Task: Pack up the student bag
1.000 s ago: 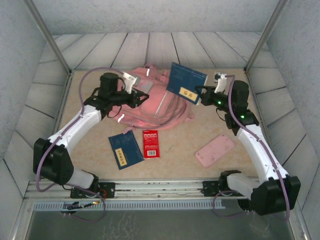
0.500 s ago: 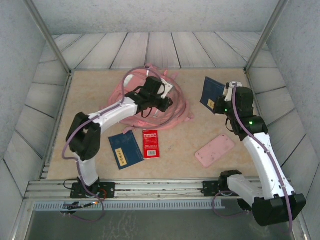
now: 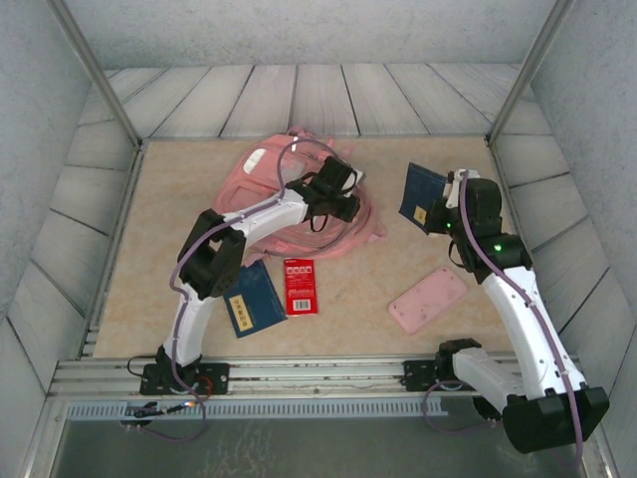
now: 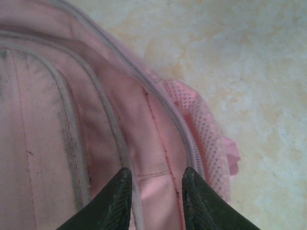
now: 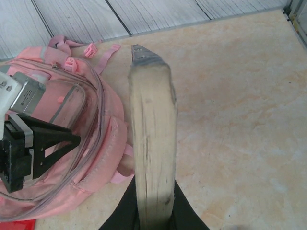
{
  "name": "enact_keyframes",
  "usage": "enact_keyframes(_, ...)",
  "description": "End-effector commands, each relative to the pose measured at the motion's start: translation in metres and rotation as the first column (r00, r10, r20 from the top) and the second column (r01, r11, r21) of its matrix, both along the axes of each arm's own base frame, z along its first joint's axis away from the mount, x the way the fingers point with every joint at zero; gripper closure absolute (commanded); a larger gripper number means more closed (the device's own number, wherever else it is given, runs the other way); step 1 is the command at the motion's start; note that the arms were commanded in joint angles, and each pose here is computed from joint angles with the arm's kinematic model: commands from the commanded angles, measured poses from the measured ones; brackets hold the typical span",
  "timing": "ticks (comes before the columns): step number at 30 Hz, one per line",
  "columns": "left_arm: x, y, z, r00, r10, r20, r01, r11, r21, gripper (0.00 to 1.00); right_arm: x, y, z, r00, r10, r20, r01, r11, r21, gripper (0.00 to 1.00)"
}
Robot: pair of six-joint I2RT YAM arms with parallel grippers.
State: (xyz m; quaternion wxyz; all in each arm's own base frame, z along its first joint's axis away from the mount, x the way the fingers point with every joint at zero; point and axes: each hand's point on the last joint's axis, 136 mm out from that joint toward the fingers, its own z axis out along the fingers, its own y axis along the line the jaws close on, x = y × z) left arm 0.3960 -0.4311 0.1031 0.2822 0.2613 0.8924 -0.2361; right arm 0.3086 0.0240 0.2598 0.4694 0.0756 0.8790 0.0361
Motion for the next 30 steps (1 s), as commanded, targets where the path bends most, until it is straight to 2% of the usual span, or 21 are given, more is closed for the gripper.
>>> enact_keyframes(1, 0.005, 0.005, -0.012, 0.997, 0.074, -0.003, -0.074, 0.996, 0.06, 0.67, 0.0, 0.001, 0.013, 0.998, 0.008, 0.059, -0.009, 1.0, 0.012, 1.0)
enact_keyframes(4, 0.01, 0.007, -0.022, 0.995, 0.099, 0.002, -0.099, 0.991, 0.089, 0.67, 0.001, 0.002, 0.011, 0.998, 0.012, 0.061, -0.013, 1.0, 0.017, 1.0)
enact_keyframes(8, 0.012, -0.001, -0.03, 0.997, 0.067, 0.033, -0.071, 0.99, 0.124, 0.67, 0.001, 0.004, 0.009, 0.998, 0.02, 0.06, -0.022, 0.999, 0.023, 1.0)
enact_keyframes(13, 0.018, 0.001, -0.044, 0.994, 0.09, 0.063, -0.101, 0.974, 0.202, 0.61, 0.0, 0.005, 0.007, 0.998, 0.022, 0.06, -0.023, 0.999, 0.027, 1.0)
enact_keyframes(22, 0.029, 0.021, -0.066, 0.976, 0.122, 0.178, -0.191, 0.876, 0.444, 0.61, -0.002, 0.004, 0.002, 0.998, 0.02, 0.06, -0.022, 0.999, 0.032, 1.0)
enact_keyframes(26, 0.033, 0.031, -0.067, 0.966, 0.149, 0.213, -0.237, 0.84, 0.487, 0.63, -0.002, 0.007, -0.002, 0.998, 0.027, 0.057, -0.03, 0.999, 0.045, 1.0)
enact_keyframes(30, 0.034, 0.035, -0.067, 0.962, 0.17, 0.216, -0.257, 0.832, 0.492, 0.66, -0.001, 0.008, -0.005, 0.998, 0.031, 0.054, -0.033, 0.998, 0.049, 1.0)
